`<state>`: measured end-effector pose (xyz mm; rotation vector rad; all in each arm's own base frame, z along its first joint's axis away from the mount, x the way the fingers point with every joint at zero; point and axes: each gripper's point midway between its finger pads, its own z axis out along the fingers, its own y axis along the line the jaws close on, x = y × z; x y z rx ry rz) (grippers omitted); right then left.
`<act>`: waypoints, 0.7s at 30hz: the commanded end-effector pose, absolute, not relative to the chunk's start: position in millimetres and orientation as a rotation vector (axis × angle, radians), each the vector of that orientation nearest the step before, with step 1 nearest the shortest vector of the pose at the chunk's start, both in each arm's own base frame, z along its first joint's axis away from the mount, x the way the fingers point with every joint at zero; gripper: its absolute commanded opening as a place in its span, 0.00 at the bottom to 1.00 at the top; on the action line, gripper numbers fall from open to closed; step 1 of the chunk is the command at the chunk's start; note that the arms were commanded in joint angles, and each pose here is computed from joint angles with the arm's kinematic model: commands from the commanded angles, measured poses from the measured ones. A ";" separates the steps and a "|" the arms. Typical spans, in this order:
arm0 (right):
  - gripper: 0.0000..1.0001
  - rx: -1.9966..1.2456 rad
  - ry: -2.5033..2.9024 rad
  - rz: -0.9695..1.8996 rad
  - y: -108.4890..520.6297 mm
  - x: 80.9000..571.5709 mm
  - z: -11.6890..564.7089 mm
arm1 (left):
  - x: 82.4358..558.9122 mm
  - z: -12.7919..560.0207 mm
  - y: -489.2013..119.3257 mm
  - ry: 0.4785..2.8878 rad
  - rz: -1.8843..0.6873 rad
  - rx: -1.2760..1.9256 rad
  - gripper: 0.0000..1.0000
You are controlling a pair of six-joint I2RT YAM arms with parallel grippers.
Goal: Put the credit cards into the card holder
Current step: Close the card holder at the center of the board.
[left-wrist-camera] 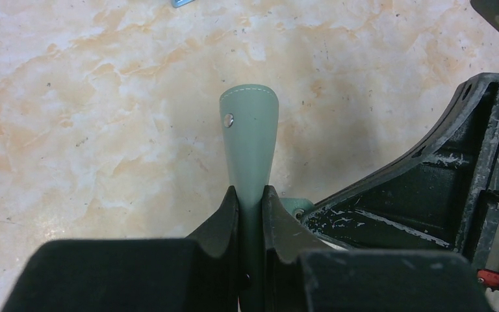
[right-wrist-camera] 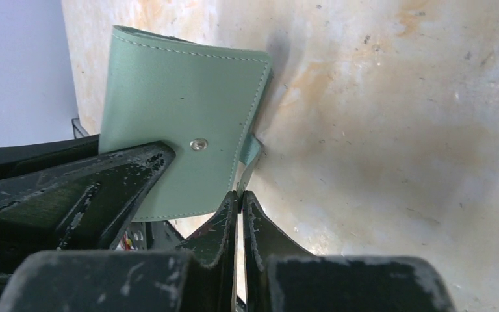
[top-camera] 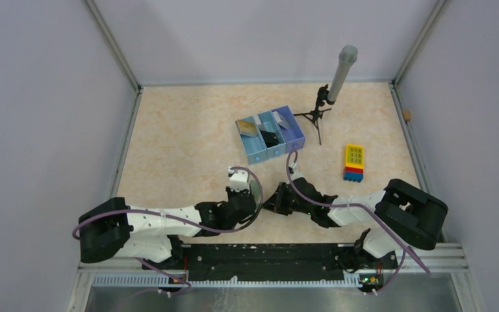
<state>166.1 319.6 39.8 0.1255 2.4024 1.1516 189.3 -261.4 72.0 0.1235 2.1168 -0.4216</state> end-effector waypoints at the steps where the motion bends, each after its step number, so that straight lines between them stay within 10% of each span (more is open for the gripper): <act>1: 0.00 0.122 2.279 1.244 334.1 175.9 69.2 | 185.7 66.8 -257.9 2.138 -0.388 0.148 0.00; 21: 0.00 0.115 2.191 1.264 350.2 199.6 77.7 | 181.6 61.5 -266.1 2.145 -0.415 0.188 0.00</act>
